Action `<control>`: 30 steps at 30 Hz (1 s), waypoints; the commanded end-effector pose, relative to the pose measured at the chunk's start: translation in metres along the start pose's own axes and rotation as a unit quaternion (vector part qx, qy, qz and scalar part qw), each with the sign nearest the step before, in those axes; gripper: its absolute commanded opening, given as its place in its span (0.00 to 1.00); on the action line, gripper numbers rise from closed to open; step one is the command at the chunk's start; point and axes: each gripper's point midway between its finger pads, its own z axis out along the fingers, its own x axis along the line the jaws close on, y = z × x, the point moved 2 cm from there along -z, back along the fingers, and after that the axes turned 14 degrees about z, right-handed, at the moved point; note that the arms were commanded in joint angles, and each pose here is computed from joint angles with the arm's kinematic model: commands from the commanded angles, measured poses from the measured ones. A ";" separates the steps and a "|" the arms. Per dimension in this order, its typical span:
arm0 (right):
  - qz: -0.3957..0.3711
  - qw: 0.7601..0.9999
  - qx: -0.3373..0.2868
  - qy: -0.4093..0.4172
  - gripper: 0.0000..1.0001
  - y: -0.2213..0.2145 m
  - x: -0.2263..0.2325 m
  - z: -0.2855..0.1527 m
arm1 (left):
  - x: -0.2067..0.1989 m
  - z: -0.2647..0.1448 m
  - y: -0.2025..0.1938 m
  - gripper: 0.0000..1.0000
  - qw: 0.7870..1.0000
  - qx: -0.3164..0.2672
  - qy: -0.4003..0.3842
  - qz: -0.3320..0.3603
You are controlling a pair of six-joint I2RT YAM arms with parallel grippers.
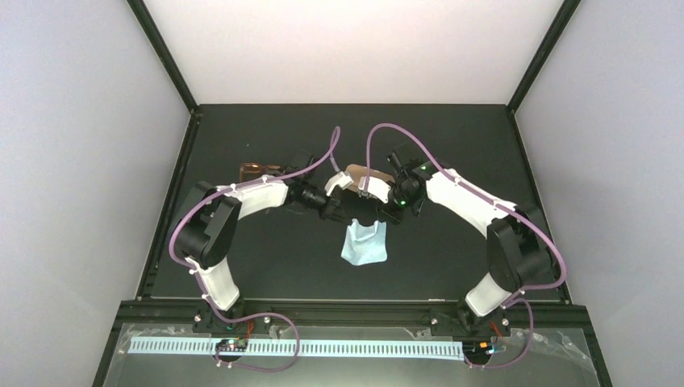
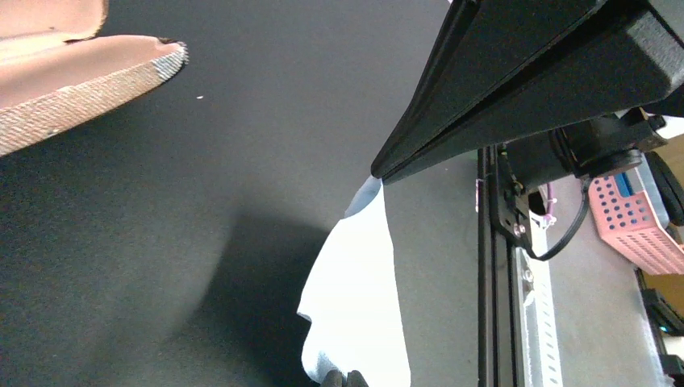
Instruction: Organize the sunglasses
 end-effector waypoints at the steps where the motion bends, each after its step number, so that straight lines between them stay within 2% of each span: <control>1: -0.016 1.000 -0.001 -0.014 0.01 0.006 -0.011 0.003 | 0.013 -0.002 0.010 0.02 1.000 -0.009 0.019 0.013; 23: 0.011 0.998 -0.004 -0.060 0.01 0.007 -0.045 0.010 | 0.040 -0.006 0.019 0.02 0.997 -0.024 0.078 -0.003; 30: 0.004 0.999 -0.005 -0.041 0.01 0.004 -0.038 0.009 | 0.042 -0.006 0.011 0.02 0.996 -0.011 0.087 0.007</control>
